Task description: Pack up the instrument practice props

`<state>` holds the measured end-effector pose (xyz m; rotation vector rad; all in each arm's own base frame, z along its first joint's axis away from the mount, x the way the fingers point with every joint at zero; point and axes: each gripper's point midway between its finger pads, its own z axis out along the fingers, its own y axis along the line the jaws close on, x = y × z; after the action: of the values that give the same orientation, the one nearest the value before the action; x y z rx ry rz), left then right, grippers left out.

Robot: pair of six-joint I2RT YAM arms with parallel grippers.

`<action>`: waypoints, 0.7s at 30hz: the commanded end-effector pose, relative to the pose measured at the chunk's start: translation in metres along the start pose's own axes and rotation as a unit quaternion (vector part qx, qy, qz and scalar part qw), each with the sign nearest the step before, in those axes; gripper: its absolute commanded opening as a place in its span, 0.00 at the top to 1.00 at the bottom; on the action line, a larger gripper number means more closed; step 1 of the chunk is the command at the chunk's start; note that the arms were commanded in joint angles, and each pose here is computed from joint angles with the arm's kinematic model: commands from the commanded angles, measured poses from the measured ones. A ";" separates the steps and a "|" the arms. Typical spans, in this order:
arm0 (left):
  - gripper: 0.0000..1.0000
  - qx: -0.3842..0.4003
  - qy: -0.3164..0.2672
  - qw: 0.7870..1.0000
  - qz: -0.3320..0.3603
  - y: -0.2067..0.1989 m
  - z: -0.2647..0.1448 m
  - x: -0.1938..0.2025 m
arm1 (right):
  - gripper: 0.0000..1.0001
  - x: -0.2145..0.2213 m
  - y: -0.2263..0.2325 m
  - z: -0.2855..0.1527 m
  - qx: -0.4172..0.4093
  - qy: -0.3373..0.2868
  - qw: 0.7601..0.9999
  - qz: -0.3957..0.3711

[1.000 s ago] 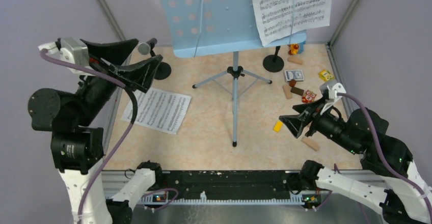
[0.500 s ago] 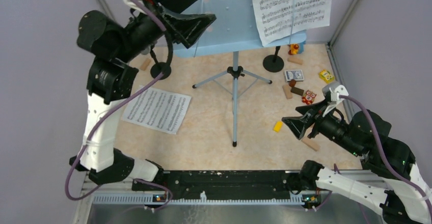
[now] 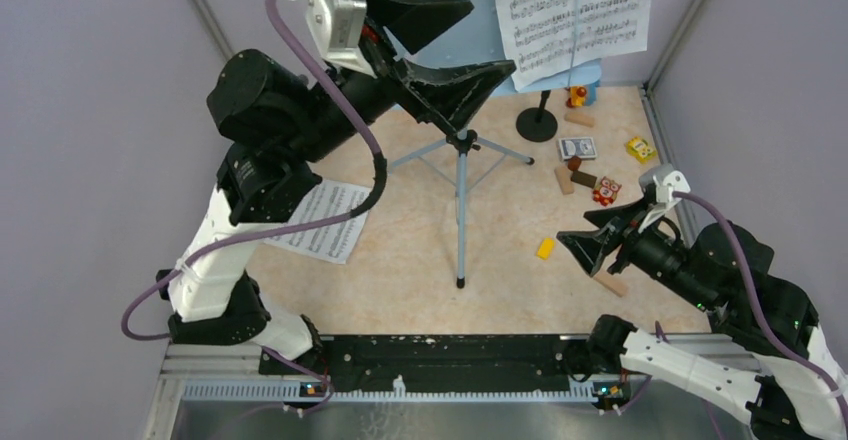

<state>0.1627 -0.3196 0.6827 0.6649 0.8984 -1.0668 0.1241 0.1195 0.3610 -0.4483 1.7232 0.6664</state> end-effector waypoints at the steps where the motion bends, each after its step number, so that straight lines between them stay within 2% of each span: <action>1: 0.06 -0.117 -0.003 0.992 0.039 0.025 0.012 0.012 | 0.34 -0.003 -0.002 0.002 0.006 -0.011 1.000 0.005; 9: 0.05 -0.233 -0.009 0.973 0.007 0.061 0.016 0.035 | 0.34 0.002 -0.001 0.000 0.001 -0.009 1.000 0.014; 17: 0.07 -0.249 0.025 0.968 -0.033 0.068 0.030 0.066 | 0.34 0.001 -0.001 -0.005 0.002 -0.015 0.999 0.032; 21: 0.10 -0.257 0.045 0.963 -0.072 0.095 0.024 0.083 | 0.34 0.002 -0.003 -0.009 0.003 -0.020 0.999 0.039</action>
<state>0.2606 -0.3667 0.6140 0.3103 1.2444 -0.8094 0.1199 0.1169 0.3532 -0.4105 1.7378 0.6993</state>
